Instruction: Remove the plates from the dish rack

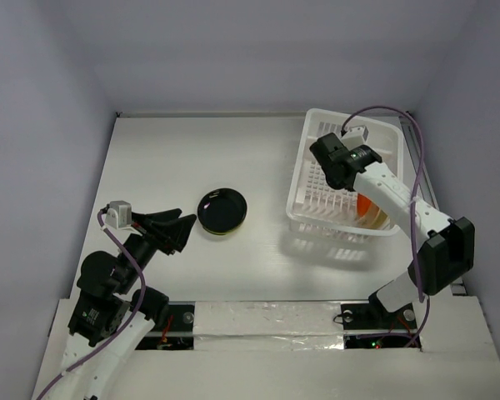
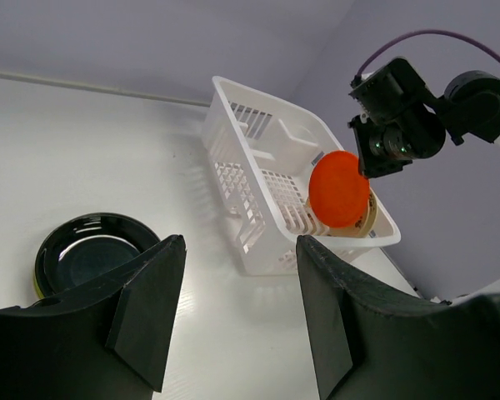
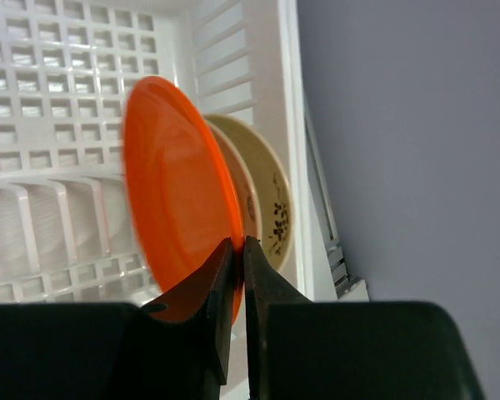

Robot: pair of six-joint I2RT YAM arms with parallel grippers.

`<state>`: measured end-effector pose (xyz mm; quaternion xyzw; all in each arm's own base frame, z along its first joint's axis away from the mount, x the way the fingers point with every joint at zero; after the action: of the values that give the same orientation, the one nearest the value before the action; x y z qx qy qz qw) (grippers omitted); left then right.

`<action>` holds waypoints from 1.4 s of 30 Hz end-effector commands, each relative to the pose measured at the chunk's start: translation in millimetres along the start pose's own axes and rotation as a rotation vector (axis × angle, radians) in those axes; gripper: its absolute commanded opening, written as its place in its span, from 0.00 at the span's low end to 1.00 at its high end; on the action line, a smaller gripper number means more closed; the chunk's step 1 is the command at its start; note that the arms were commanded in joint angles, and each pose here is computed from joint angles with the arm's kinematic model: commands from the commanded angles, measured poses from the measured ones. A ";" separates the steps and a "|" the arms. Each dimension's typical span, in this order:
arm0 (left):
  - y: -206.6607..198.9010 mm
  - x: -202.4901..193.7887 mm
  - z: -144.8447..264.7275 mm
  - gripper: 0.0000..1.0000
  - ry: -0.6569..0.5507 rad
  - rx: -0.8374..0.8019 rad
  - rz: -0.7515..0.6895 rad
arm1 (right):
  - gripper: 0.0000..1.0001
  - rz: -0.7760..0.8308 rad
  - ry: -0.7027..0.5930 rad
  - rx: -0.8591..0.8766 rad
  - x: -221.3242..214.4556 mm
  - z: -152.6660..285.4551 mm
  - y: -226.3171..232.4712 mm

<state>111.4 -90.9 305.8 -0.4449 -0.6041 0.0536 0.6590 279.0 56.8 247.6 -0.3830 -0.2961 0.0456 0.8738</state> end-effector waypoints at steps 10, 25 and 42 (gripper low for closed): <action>-6.2 6.3 -1.5 0.53 -0.030 -0.030 -0.001 | 0.00 -0.231 -0.262 0.104 56.0 98.6 -34.8; 1.7 8.7 -4.5 0.53 -0.051 0.040 0.012 | 0.00 -0.435 -0.482 1.131 129.6 203.5 166.0; 3.4 7.4 -7.6 0.53 -0.040 0.047 0.011 | 0.04 -0.450 -0.261 1.177 89.4 160.7 272.5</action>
<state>120.0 -87.5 300.1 -0.4236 -0.6027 0.0827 0.6712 299.9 372.8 174.6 0.2120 -0.3759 0.0888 0.8977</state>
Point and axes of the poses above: each gripper's point midway between its finger pads, its own z axis back along the fingers, its own y axis along the line the jaws close on, x = y × z, the point moved 6 cm from there along z, back along the fingers, and after that the axes turned 11 degrees about z, right-handed, at the moved point
